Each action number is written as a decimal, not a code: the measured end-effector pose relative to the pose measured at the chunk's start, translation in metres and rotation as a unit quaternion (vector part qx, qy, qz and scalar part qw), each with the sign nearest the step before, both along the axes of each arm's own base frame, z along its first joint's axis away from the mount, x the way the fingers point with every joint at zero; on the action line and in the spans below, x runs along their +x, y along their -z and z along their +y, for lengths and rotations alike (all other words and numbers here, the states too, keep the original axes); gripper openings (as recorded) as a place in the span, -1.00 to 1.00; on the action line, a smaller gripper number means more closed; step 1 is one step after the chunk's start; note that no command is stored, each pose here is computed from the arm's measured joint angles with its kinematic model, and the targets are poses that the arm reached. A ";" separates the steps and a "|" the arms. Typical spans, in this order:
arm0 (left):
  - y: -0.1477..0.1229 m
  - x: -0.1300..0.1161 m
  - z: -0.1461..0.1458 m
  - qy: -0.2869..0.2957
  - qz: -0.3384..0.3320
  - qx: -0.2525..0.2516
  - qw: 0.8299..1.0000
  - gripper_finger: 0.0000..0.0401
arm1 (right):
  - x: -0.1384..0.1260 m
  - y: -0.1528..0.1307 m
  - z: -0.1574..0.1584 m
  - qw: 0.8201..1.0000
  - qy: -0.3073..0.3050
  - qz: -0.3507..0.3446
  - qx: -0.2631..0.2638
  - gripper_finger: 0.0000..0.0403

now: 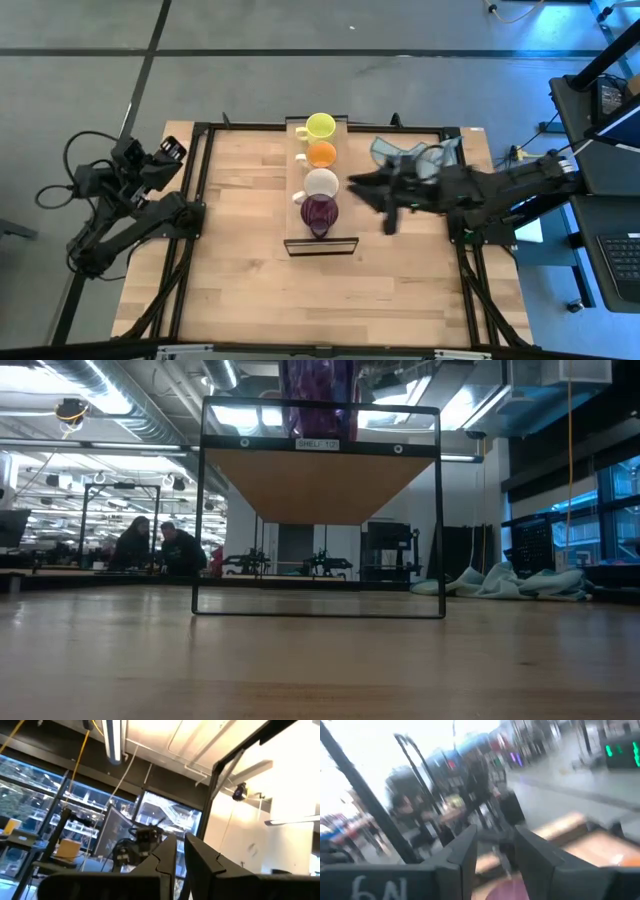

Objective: Stack small to large cups/mugs on shelf
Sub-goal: Return to Home Position

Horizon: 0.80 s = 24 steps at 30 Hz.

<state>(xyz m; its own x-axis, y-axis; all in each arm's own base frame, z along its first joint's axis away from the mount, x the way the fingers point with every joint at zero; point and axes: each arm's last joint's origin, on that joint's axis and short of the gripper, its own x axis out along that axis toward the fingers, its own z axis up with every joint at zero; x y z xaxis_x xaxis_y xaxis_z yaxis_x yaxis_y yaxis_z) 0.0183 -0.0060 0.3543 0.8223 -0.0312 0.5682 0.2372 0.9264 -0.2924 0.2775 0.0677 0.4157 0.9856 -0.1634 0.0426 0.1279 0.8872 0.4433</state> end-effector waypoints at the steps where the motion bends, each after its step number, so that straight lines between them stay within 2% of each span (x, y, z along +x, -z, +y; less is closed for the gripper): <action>1: 0.001 0.000 0.000 0.001 0.005 0.004 1.000 -0.85 | -0.011 0.004 -0.001 1.000 -0.003 -0.018 -0.006 -0.36; 3: 0.003 0.002 0.001 0.001 0.022 0.007 1.000 -0.85 | -0.032 0.011 -0.005 0.998 -0.007 -0.061 -0.011 -0.36; 9: 0.012 0.007 0.006 -0.019 0.061 0.004 0.998 -0.85 | -0.071 0.069 -0.017 0.993 -0.010 -0.114 -0.041 -0.36; 11: 0.015 0.009 0.008 -0.027 0.065 0.011 0.997 -0.85 | -0.088 0.082 -0.022 0.988 -0.007 -0.152 -0.031 -0.36; 15: 0.028 0.016 0.014 -0.036 0.080 0.009 0.996 -0.85 | -0.111 0.122 -0.028 0.985 -0.020 -0.171 -0.014 -0.36; 18: 0.042 0.023 0.020 -0.019 0.105 0.000 0.994 -0.85 | -0.128 0.138 -0.032 0.974 -0.039 -0.223 -0.001 -0.36; 24: 0.063 0.033 0.028 0.000 0.127 -0.021 0.992 -0.85 | -0.149 0.175 -0.038 0.970 -0.047 -0.237 0.010 -0.36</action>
<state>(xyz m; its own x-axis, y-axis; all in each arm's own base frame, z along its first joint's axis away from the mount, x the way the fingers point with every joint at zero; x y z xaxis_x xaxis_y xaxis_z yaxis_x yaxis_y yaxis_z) 0.0514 0.0219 0.2910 0.9391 -0.0115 0.3435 0.1507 0.9120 -0.3815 0.1283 0.0294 0.2408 0.8662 -0.0791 0.4933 -0.1757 0.8761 0.4490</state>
